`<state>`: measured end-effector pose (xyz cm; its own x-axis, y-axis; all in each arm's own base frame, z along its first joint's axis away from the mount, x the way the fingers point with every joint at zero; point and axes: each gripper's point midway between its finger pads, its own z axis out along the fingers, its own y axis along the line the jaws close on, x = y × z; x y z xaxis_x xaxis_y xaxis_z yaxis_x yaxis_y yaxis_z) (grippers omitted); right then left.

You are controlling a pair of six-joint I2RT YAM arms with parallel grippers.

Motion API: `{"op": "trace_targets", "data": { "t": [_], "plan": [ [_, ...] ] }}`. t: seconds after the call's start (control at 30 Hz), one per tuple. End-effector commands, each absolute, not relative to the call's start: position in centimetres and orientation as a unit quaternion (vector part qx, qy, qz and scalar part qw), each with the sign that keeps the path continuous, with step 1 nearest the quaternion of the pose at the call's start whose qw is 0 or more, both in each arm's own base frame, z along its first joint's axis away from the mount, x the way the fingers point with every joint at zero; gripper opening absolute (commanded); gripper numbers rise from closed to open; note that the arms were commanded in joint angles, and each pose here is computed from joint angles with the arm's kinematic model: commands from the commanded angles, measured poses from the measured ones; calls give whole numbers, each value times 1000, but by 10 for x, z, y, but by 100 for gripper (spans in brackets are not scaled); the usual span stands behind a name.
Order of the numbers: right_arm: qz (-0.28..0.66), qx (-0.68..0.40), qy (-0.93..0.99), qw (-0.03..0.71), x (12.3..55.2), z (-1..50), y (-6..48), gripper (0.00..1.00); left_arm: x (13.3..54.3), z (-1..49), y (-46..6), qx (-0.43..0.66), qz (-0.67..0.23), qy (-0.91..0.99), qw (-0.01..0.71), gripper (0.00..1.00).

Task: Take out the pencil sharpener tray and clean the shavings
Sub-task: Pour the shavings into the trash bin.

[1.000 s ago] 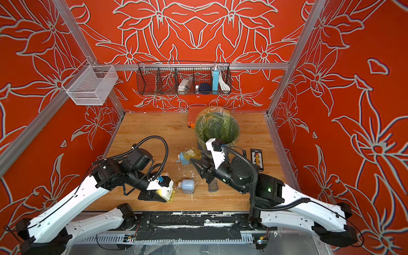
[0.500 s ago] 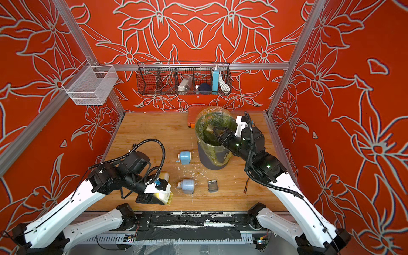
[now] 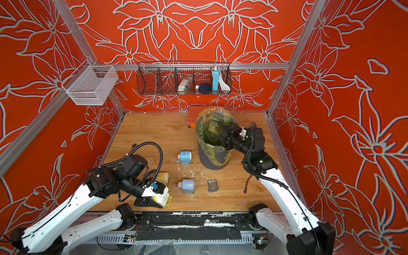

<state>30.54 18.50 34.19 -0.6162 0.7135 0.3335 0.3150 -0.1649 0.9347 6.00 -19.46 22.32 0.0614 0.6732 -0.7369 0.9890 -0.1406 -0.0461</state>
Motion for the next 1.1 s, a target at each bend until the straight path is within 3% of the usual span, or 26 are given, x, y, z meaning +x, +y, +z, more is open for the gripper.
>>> {"op": "trace_targets", "data": {
  "t": [0.0,0.43,0.53,0.6,0.63,0.7,0.77,0.83,0.93,1.0,1.03,1.07],
  "plan": [
    [676,434,578,145,292,379,173,0,57,227,-197,683,-334,598,253,0],
    [711,395,576,80,290,394,189,0,60,231,-202,685,-339,594,252,0],
    [743,332,569,114,282,432,192,0,60,233,-202,685,-338,595,250,0],
    [713,368,585,118,291,409,183,0,59,231,-202,684,-341,596,247,0],
    [716,386,575,85,293,395,184,0,59,232,-203,684,-346,594,245,0],
    [767,331,539,111,285,435,185,0,57,235,-205,683,-354,593,239,0],
    [747,308,570,150,278,450,182,0,56,233,-204,682,-356,592,239,0],
    [731,353,578,86,290,416,183,0,58,231,-206,685,-353,589,244,0],
    [782,281,546,110,278,460,190,0,59,236,-207,686,-353,588,241,0],
    [728,319,596,117,287,421,185,0,60,234,-207,688,-349,587,244,0],
    [728,349,586,69,289,399,188,0,62,235,-207,691,-346,585,246,0],
    [763,330,550,75,285,412,194,0,62,236,-207,693,-344,585,243,0]
  ]
}}
